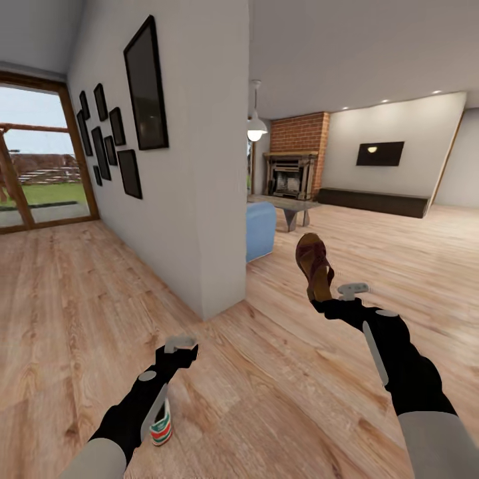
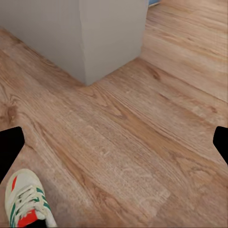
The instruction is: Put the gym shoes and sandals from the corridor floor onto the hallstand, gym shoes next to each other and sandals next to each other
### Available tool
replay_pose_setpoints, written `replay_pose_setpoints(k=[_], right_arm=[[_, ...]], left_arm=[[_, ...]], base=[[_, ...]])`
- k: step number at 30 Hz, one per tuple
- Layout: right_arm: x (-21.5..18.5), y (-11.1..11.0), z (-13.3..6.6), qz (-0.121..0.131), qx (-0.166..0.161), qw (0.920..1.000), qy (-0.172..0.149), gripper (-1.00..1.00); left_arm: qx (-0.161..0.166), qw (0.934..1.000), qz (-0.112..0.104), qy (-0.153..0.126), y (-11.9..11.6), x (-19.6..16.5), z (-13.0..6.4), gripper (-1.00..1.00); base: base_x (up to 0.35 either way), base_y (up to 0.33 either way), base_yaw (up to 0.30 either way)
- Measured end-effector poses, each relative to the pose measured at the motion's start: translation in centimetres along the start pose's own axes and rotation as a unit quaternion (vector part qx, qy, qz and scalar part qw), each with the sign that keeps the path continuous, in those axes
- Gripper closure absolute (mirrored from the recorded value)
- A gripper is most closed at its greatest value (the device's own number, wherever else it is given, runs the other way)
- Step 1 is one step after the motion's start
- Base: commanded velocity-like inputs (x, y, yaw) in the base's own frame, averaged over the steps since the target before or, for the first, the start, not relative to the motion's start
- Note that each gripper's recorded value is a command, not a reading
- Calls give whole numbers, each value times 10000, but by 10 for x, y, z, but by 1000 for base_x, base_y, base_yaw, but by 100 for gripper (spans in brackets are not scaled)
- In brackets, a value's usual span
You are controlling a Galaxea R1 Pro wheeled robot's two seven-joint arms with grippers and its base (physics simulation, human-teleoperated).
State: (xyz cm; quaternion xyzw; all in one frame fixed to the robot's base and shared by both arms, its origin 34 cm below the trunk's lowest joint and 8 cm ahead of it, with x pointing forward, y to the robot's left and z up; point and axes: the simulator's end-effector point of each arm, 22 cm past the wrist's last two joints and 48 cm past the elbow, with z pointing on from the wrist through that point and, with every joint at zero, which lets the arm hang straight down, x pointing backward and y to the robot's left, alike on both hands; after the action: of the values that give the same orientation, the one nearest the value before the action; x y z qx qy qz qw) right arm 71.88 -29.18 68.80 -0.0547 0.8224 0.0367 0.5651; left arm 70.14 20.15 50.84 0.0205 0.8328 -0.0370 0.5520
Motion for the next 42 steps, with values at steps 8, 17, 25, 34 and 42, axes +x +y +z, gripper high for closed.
replay_pose_setpoints(k=[8,17,25,34,42], right_arm=[[0,0,0,0,-1,10000,2,100],[0,0,0,1,-3,10000,-1,100],[0,0,0,0,-3,10000,1,100],[0,0,0,-6,0,10000,-1,100],[-2,0,-2,-3,-2,10000,-19,100]], left_arm=[[0,10000,0,1,0,0,0,-100],[-1,10000,-1,-4,0,0,0,-100],[-10,10000,-13,-3,1,0,0,-100],[-11,10000,-13,-9,1,-1,0,-100],[-14,10000,-17,-33,1,-3,-1,-100]], base=[[12,-15,289],[172,-163,290],[130,-110,290],[5,-4,285],[0,0,104]])
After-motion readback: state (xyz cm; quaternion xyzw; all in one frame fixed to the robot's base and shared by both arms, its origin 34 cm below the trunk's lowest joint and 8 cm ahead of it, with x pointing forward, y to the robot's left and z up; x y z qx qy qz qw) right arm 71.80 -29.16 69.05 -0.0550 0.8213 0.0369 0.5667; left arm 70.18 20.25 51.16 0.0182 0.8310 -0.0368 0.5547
